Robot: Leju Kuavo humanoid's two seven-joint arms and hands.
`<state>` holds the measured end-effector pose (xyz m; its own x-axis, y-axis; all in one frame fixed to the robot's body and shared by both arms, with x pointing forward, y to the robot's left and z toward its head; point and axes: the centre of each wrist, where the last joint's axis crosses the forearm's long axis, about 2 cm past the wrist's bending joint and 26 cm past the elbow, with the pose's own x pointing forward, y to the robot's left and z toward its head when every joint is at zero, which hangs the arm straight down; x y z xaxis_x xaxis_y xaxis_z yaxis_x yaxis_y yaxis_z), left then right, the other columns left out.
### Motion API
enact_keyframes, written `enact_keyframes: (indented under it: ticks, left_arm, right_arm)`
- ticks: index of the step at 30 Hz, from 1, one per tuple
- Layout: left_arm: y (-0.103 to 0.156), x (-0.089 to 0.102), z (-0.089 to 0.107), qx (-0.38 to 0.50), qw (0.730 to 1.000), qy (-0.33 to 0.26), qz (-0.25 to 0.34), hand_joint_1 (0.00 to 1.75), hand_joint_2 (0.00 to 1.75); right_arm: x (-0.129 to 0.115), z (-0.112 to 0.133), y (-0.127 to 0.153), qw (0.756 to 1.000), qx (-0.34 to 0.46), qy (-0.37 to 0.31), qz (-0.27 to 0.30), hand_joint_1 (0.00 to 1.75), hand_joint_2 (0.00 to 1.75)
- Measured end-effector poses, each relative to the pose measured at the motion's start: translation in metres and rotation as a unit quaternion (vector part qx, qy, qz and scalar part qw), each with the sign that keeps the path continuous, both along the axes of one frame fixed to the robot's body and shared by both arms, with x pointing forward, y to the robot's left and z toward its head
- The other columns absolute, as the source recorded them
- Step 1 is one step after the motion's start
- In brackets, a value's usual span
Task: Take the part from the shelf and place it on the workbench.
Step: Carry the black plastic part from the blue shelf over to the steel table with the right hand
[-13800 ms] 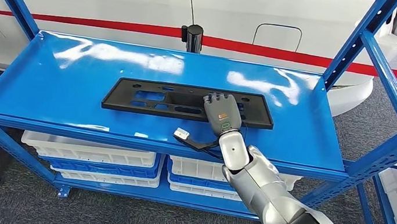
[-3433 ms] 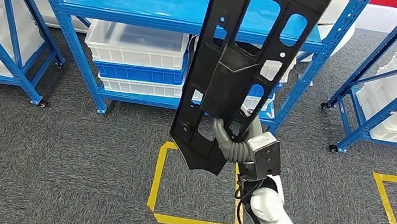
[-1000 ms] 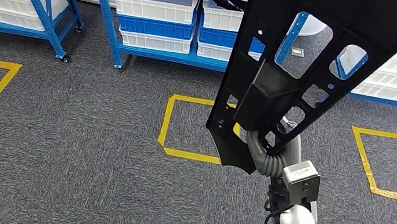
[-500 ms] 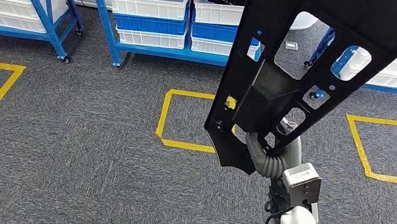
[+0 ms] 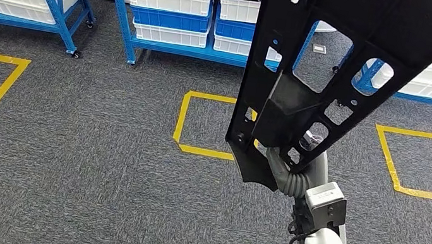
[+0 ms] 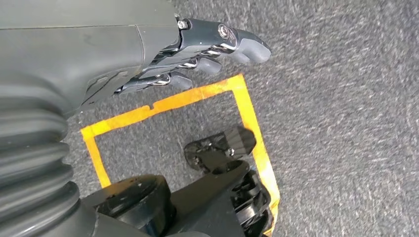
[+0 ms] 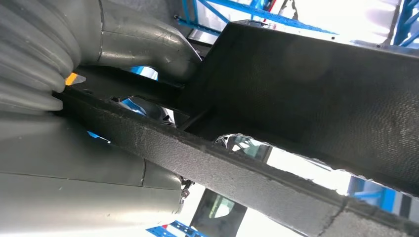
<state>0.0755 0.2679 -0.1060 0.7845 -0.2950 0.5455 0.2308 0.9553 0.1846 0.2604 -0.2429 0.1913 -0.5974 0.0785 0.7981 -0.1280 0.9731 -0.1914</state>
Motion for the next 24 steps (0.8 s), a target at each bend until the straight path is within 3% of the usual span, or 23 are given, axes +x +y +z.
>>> enact_keyframes:
  ticks: [24]
  left_arm:
    - [-0.0006, 0.0012, 0.0002, -0.002, 1.000, -0.001, -0.002, 0.00, 1.75]
  right_arm:
    - [-0.0027, -0.0035, -0.0004, 1.000, -0.026, -0.006, -0.003, 1.75, 1.75]
